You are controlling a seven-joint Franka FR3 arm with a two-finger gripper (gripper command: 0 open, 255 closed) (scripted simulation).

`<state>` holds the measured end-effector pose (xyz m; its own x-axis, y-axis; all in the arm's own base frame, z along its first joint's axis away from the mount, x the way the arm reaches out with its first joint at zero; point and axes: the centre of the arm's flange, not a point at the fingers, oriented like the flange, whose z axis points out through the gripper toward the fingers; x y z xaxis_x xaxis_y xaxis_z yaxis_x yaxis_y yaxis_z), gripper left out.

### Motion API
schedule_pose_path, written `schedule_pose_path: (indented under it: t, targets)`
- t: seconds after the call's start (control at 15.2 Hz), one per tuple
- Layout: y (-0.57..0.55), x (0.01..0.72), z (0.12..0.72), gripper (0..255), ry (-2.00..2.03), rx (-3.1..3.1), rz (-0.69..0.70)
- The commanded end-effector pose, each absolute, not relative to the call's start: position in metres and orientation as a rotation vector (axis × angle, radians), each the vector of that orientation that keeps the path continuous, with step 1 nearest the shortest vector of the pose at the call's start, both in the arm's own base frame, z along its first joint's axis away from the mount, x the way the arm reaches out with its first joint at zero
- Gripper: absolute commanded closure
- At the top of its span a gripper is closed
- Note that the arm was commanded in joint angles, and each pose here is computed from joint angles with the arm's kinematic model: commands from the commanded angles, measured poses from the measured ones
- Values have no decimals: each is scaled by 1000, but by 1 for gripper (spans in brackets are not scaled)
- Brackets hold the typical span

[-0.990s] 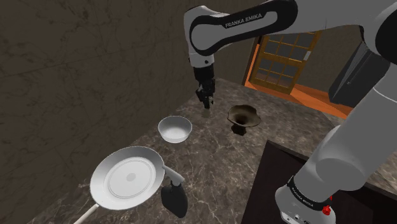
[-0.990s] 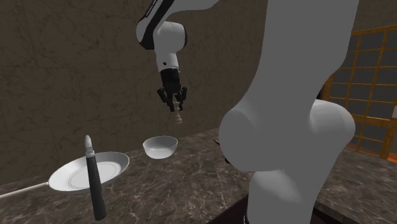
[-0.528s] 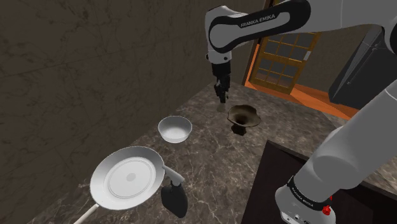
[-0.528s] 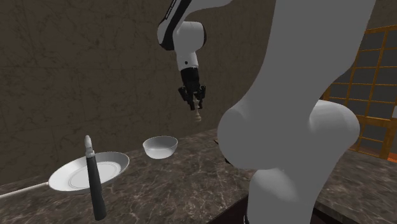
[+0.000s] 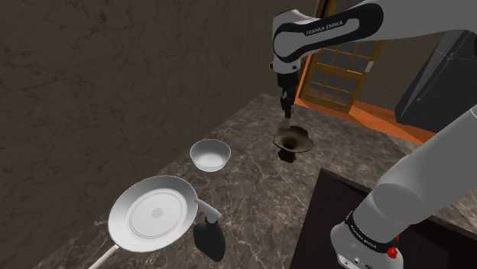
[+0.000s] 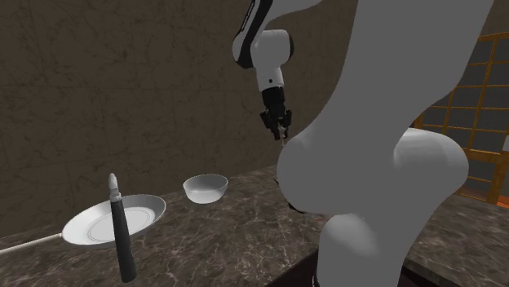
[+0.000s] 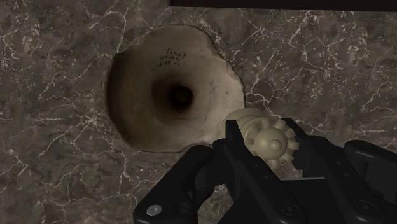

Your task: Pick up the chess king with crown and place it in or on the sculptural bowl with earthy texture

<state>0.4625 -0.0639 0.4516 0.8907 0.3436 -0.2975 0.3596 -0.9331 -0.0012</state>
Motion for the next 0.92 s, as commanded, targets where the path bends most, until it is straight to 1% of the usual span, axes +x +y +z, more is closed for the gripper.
schedule_pose_path:
  t: [0.0, 0.4, 0.86]
  targets:
    - [-94, 458, 456, 255, 560, 3002, -457]
    - [-167, 446, 458, 255, 560, 3002, -457]
    - [-167, 446, 421, 255, 560, 3002, -457]
